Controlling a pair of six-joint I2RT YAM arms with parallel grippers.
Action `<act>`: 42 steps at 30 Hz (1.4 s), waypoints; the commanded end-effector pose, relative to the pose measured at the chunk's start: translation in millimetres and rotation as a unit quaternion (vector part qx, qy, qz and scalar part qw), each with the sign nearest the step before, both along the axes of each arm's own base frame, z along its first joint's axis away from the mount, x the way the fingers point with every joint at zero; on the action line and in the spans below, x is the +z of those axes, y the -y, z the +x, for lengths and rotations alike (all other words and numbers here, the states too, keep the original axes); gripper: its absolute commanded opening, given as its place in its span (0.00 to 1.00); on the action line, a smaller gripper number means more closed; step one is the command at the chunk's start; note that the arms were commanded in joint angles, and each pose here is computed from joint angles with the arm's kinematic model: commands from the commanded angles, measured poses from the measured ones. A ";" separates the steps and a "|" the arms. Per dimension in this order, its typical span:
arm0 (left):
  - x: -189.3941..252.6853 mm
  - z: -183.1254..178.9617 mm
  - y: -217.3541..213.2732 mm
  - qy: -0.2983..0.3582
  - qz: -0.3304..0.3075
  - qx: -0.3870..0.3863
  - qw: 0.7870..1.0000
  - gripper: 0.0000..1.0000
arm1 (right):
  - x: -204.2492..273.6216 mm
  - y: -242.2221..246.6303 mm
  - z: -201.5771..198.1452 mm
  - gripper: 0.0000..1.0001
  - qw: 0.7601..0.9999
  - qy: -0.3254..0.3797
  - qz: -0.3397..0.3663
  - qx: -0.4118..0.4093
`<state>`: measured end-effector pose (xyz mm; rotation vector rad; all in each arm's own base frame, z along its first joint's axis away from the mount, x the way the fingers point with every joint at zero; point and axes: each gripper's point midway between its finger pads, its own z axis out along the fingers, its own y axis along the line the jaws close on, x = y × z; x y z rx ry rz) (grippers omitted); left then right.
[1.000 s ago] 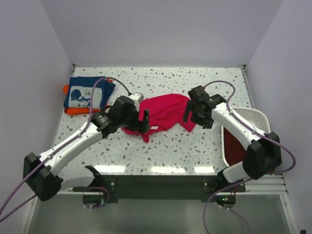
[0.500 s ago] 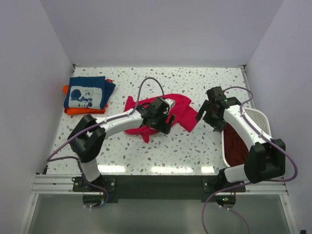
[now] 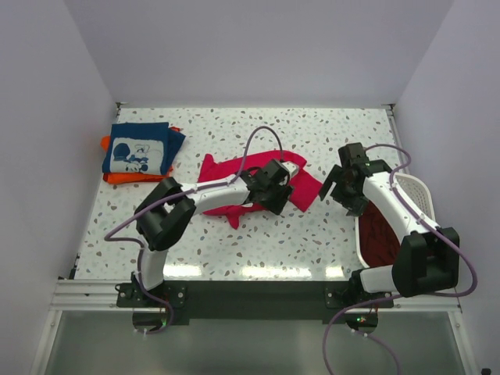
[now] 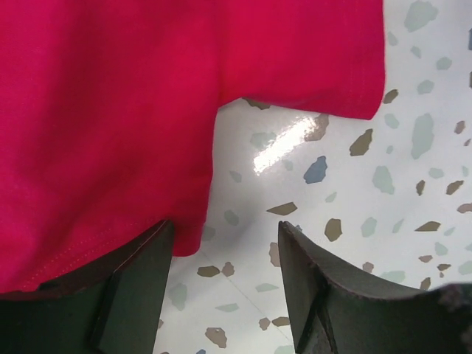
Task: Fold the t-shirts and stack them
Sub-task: Flatten the tshirt out
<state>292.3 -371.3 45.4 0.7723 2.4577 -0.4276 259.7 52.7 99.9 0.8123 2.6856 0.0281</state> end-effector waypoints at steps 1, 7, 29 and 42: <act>6.2 15.2 -1.9 0.036 0.016 0.008 0.999 0.63 | 3.9 0.8 -1.2 0.93 1.000 0.008 0.007 0.004; -14.8 11.7 -10.3 0.025 0.039 0.008 0.999 0.59 | -0.3 -1.9 0.6 0.93 1.000 0.008 0.018 -0.001; 18.1 32.7 -43.8 0.056 0.069 0.052 0.995 0.00 | -22.6 -7.7 46.1 0.90 1.000 0.005 0.013 0.005; 94.1 67.6 -123.3 0.029 -0.001 0.171 0.985 0.00 | -47.9 -22.9 103.9 0.78 0.999 0.021 0.028 0.018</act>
